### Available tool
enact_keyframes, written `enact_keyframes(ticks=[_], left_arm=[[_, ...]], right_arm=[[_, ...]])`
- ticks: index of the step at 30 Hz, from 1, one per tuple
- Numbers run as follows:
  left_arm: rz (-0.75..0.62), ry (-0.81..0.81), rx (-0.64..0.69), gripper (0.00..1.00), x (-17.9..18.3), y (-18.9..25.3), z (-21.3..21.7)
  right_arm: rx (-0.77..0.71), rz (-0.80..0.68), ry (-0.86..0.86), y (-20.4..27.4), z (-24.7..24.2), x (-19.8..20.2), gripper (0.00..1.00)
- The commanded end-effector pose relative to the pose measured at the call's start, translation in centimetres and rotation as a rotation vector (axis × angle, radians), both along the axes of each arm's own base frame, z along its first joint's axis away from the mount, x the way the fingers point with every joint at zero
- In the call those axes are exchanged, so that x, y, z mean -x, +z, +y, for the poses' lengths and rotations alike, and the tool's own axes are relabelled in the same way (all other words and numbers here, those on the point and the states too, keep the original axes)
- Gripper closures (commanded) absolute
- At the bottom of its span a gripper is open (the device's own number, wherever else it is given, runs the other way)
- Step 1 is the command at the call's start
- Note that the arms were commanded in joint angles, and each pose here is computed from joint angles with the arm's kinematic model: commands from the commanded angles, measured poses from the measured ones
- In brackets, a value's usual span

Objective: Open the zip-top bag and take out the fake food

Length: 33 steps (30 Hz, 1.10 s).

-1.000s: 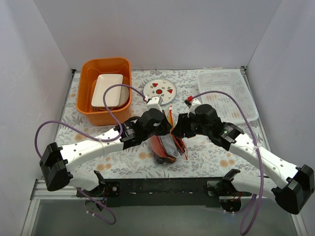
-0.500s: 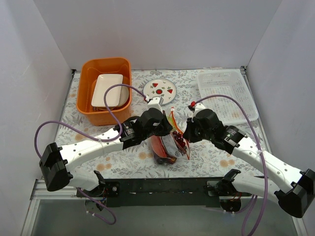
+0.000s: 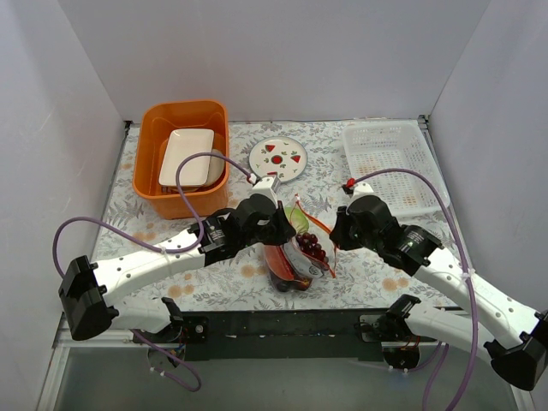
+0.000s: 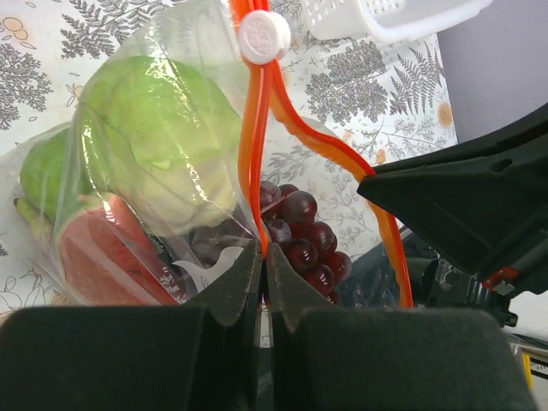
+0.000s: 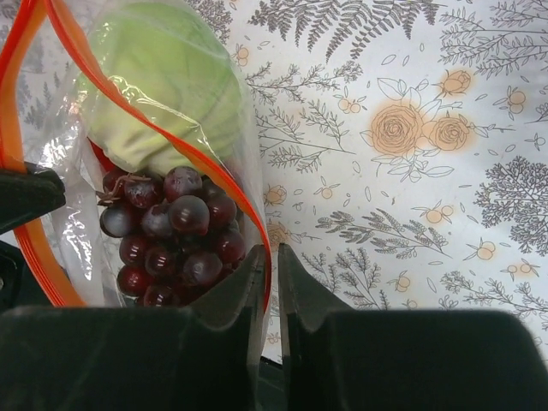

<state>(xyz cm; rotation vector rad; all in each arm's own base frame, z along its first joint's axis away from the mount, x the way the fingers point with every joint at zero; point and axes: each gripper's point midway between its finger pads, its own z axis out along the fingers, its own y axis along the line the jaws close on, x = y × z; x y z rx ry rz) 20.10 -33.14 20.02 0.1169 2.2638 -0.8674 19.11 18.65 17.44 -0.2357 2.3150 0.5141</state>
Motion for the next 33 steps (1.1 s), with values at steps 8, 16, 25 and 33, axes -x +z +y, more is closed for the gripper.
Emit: enact_keyframes(ticks=[8, 16, 25, 33], left_arm=[[-0.017, -0.047, 0.058, 1.0, 0.6, 2.1, -0.4], [-0.029, -0.055, 0.067, 1.0, 0.6, 2.7, -0.5], [-0.034, -0.069, 0.077, 1.0, 0.7, 3.3, -0.7], [-0.035, -0.077, 0.08, 1.0, 0.7, 3.4, -0.9]], right_arm=[[-0.166, -0.159, 0.185, 8.7, 4.2, 1.0, 0.72], [-0.135, -0.115, 0.24, 5.1, 6.6, 0.3, 0.73], [-0.101, -0.067, 0.246, 2.9, 8.0, -0.9, 0.66], [-0.121, -0.048, 0.255, 1.8, 8.3, -1.4, 0.6]])
